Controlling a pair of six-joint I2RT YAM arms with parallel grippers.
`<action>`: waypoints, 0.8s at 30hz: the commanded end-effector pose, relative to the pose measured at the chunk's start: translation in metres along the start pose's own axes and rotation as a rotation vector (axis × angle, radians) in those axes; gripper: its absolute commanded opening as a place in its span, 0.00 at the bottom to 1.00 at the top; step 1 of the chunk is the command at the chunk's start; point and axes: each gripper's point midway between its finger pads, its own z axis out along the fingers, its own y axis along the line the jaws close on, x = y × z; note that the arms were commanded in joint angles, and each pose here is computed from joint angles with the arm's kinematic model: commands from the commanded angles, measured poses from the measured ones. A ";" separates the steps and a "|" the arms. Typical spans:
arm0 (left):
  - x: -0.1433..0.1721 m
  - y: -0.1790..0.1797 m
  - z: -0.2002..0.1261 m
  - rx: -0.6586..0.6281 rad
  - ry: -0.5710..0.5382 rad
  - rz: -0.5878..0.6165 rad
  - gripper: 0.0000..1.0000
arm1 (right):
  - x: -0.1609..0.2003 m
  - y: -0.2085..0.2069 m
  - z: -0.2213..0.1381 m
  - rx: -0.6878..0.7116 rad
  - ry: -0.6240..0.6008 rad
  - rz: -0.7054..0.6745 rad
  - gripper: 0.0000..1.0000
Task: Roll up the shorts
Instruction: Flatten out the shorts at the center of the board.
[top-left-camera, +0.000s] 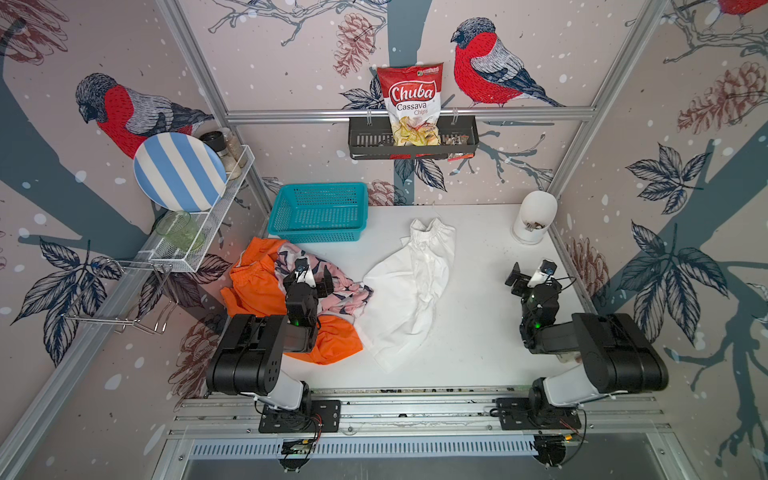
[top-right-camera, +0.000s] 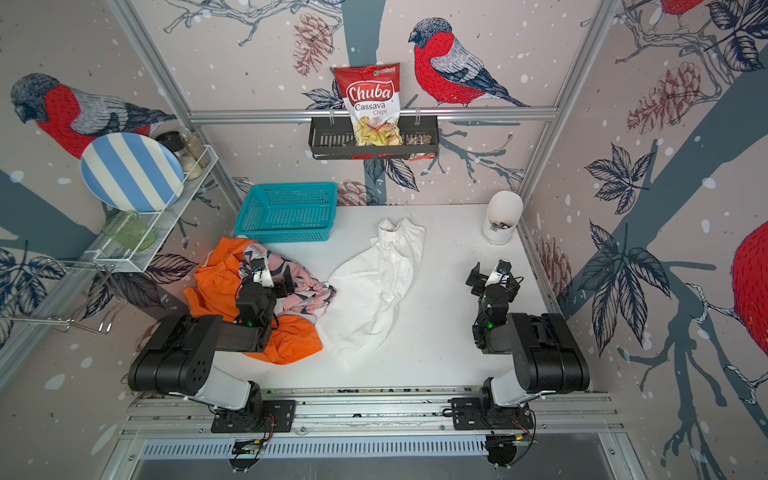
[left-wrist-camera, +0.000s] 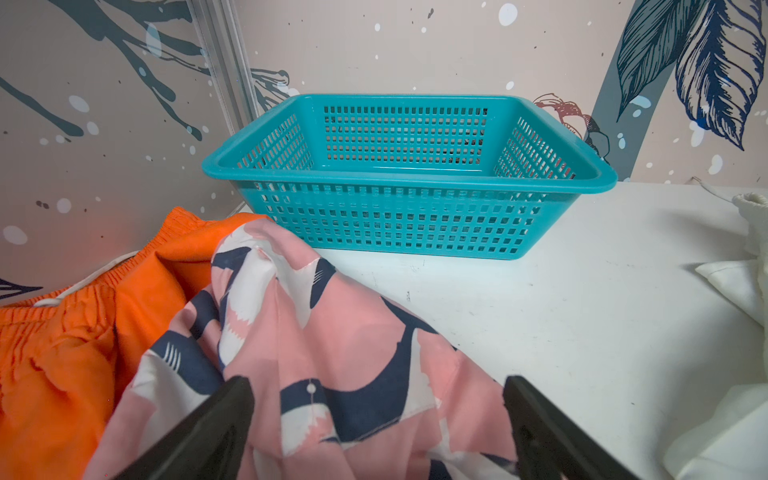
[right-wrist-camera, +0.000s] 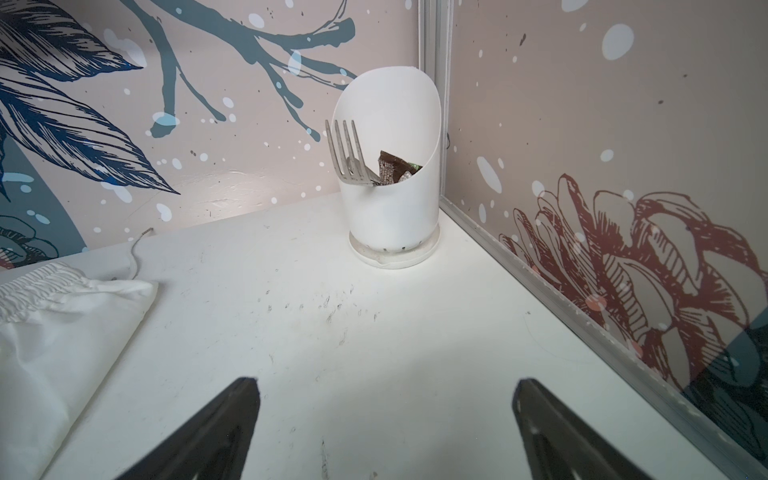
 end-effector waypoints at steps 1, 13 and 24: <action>-0.007 0.000 0.000 0.002 -0.025 -0.004 0.96 | -0.005 -0.001 0.000 0.004 -0.017 0.021 1.00; -0.007 0.001 -0.001 0.001 -0.028 -0.004 0.96 | -0.005 0.000 0.000 0.002 -0.020 0.023 1.00; -0.010 0.002 -0.001 -0.005 -0.035 -0.002 0.96 | -0.041 0.025 -0.008 0.020 -0.002 -0.039 1.00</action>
